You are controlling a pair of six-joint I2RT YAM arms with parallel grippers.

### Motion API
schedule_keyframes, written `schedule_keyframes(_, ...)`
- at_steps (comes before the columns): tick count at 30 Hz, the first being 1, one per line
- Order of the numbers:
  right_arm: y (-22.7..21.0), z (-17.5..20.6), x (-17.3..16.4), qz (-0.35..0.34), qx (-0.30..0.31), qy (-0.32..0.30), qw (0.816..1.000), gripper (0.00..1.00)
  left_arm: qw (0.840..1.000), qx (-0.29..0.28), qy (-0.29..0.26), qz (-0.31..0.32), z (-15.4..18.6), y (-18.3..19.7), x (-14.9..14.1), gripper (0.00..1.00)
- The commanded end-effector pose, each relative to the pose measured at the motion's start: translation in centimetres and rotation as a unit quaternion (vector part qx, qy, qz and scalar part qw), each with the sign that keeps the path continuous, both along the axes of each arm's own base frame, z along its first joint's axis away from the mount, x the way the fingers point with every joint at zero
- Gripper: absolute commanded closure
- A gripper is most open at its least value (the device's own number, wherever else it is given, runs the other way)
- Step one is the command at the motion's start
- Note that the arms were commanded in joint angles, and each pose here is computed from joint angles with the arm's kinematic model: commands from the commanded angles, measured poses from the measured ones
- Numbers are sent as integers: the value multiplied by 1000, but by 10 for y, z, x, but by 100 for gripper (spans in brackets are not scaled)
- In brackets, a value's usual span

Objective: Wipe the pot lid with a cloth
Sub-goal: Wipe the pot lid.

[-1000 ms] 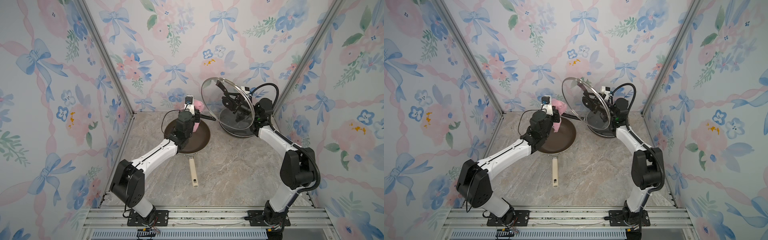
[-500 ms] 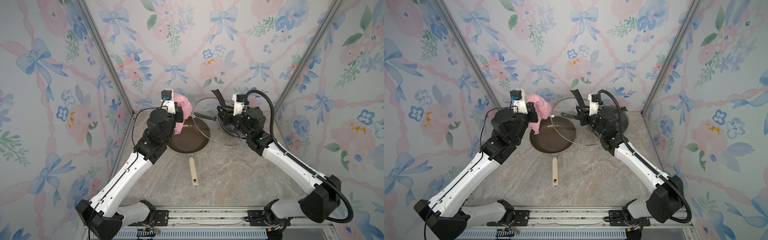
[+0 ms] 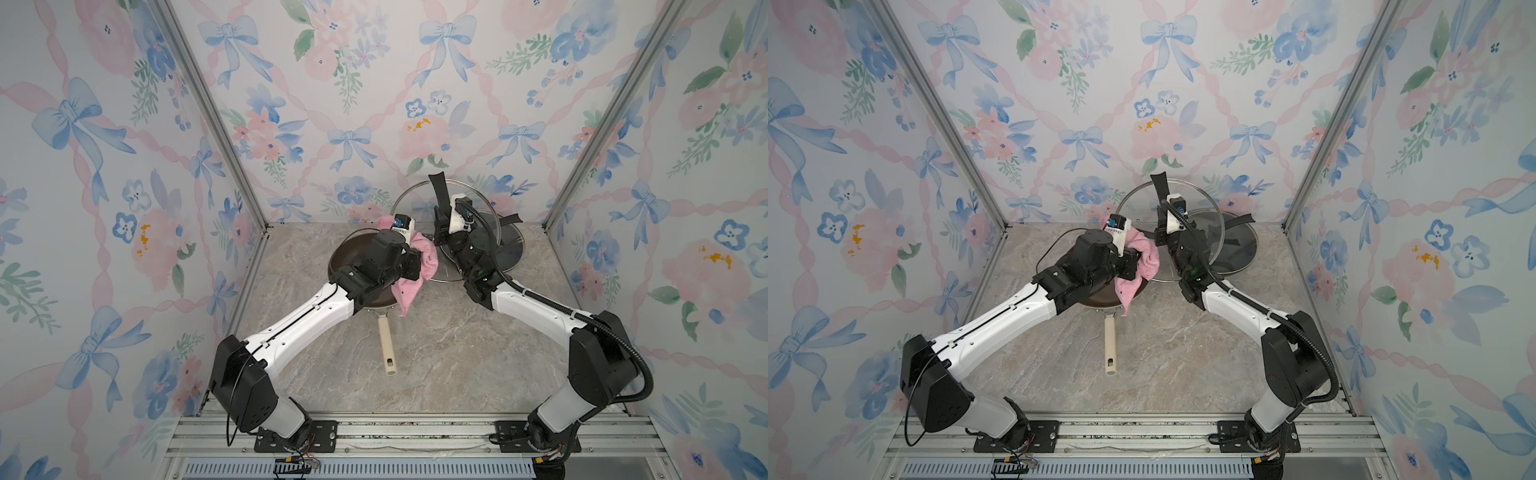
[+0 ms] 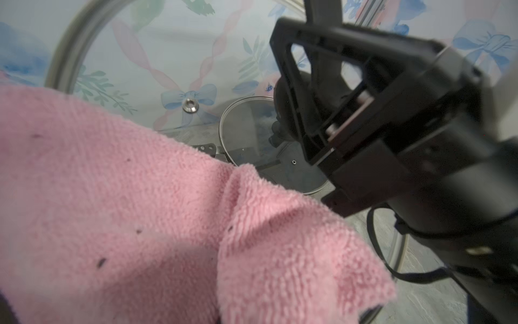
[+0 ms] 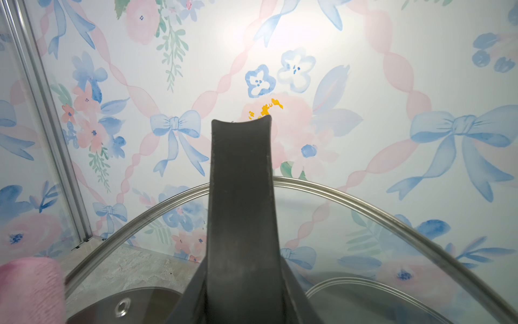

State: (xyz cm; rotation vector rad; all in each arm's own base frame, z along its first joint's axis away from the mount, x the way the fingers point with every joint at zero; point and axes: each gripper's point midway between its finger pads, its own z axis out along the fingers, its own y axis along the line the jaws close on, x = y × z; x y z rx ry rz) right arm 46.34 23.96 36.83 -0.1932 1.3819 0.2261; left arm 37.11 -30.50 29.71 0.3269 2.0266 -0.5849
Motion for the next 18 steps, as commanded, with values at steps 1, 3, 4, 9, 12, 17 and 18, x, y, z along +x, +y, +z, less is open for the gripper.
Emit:
schedule_keyframes(1, -15, 110, -53, 37, 92, -143, 985, 96, 1000, -20, 15, -12, 6, -18, 8, 96)
schedule_keyframes(3, -7, 102, -62, 69, 66, -125, 987, 96, 1000, -12, -8, -7, 19, -25, 26, 96)
schedule_keyframes(4, -4, 98, -68, 85, 57, -118, 988, 96, 1000, -10, -14, -5, 22, -26, 34, 96)
schedule_keyframes(9, 8, 67, -102, 143, -13, -72, 987, 96, 998, -20, -25, 49, 42, -8, 99, 96)
schedule_keyframes(12, 4, 62, -120, 151, -29, -66, 986, 96, 997, -20, -23, 73, 42, 1, 130, 97)
schedule_keyframes(17, -16, 65, -122, 105, -20, -72, 992, 97, 997, -13, -9, 71, 33, 3, 139, 97)
schedule_keyframes(18, -21, 66, -116, 89, -14, -74, 993, 98, 998, -14, -4, 60, 32, 2, 133, 97)
